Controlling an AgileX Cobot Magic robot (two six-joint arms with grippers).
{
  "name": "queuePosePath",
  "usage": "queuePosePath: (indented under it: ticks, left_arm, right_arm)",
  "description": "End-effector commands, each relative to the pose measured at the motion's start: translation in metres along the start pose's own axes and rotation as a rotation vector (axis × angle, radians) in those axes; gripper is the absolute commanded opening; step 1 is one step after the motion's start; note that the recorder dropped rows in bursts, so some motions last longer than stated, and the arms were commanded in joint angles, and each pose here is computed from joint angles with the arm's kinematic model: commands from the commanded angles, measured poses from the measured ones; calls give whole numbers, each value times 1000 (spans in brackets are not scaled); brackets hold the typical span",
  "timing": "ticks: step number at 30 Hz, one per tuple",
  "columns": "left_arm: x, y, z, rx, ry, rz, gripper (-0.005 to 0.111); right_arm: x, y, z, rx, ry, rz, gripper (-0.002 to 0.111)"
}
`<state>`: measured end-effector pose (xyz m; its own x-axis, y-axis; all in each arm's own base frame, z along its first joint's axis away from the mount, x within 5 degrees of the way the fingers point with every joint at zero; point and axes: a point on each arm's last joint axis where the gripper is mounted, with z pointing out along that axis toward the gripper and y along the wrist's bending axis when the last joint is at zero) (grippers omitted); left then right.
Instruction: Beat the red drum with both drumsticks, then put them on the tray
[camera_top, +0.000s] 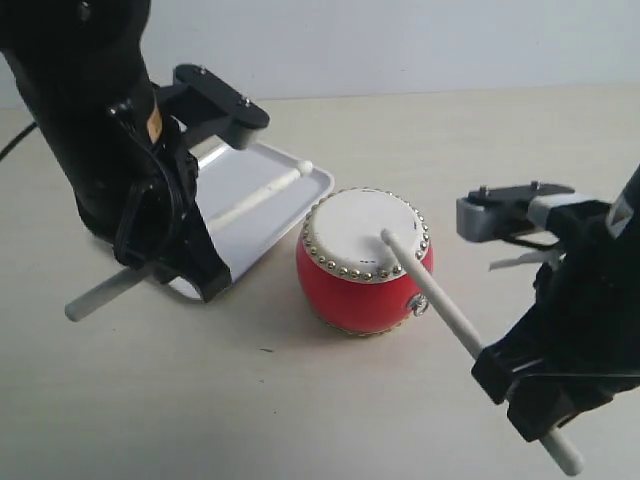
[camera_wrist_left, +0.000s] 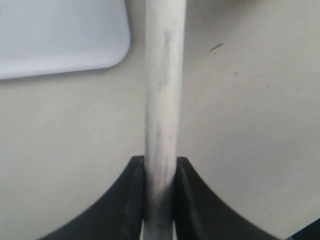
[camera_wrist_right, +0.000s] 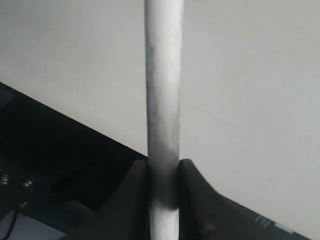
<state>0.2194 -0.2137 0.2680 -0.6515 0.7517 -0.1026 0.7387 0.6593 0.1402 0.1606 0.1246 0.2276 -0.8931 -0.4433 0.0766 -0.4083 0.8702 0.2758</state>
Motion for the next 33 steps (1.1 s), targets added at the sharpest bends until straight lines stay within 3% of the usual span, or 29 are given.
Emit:
queuePosePath:
  ticks: [1, 6, 13, 17, 21, 28, 33]
  left_arm:
    - [0, 2, -32, 8, -129, -33, 0]
    - [-6, -8, -19, 97, -152, -11, 0]
    - [-11, -28, 64, 206, 107, 29, 0]
    - [-11, -33, 88, 222, 213, 36, 0]
    - [-14, -28, 69, 197, 173, 30, 0]
    - [-14, -18, -6, 196, -41, 5, 0]
    - [-3, -14, -35, 188, -120, 5, 0]
  right_arm:
    - [-9, -8, 32, 7, 128, 40, 0]
    - [-11, -2, 14, 0, 62, 29, 0]
    - [12, 15, -49, -27, -190, -19, 0]
    - [24, 18, -63, -36, -264, -39, 0]
    - [23, 16, -48, -53, -217, -31, 0]
    - [-8, 11, 28, -210, -27, -47, 0]
    - [-22, 3, 58, -205, 148, 0, 0]
